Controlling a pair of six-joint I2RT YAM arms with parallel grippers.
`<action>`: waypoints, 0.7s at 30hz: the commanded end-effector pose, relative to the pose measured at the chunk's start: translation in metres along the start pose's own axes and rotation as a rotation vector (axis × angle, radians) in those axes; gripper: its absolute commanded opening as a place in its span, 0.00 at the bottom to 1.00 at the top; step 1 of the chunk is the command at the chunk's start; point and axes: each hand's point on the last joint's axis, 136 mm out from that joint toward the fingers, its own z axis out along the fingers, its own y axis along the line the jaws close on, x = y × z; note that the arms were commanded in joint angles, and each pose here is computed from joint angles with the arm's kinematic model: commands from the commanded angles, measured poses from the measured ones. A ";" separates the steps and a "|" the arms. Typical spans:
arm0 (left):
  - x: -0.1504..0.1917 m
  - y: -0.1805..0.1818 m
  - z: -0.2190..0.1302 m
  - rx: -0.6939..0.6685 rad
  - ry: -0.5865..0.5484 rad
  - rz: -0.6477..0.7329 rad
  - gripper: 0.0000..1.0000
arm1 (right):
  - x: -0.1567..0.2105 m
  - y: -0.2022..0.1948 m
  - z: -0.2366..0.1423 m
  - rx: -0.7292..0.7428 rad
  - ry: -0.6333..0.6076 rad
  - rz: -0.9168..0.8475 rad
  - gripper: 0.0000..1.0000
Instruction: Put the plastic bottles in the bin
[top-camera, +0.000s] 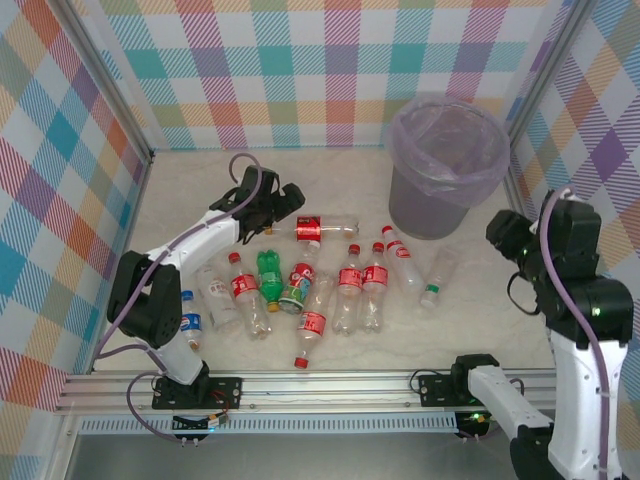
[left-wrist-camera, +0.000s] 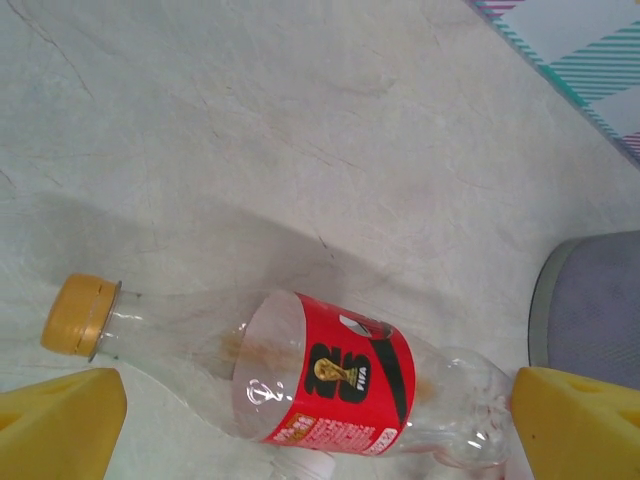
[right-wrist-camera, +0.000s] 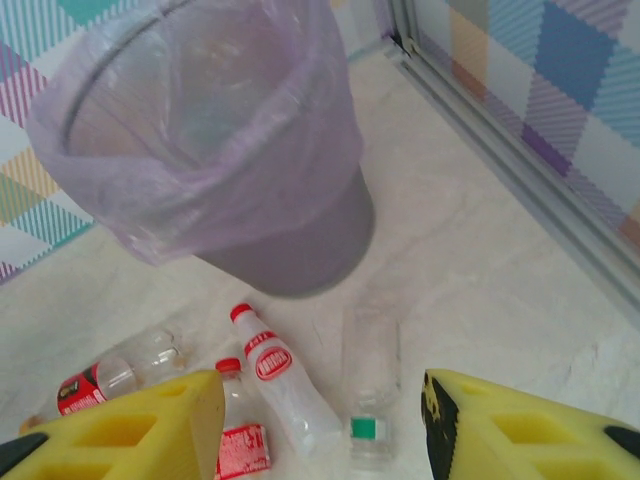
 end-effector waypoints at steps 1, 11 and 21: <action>-0.007 -0.001 -0.038 -0.012 -0.073 0.044 0.99 | -0.024 0.029 0.027 -0.064 -0.009 -0.084 0.55; 0.036 0.026 -0.061 -0.015 -0.025 0.023 0.99 | -0.041 0.059 0.085 -0.067 0.084 -0.132 0.59; 0.023 0.010 -0.049 -0.005 0.019 0.115 1.00 | 0.123 -0.006 0.095 0.043 0.486 -0.039 0.78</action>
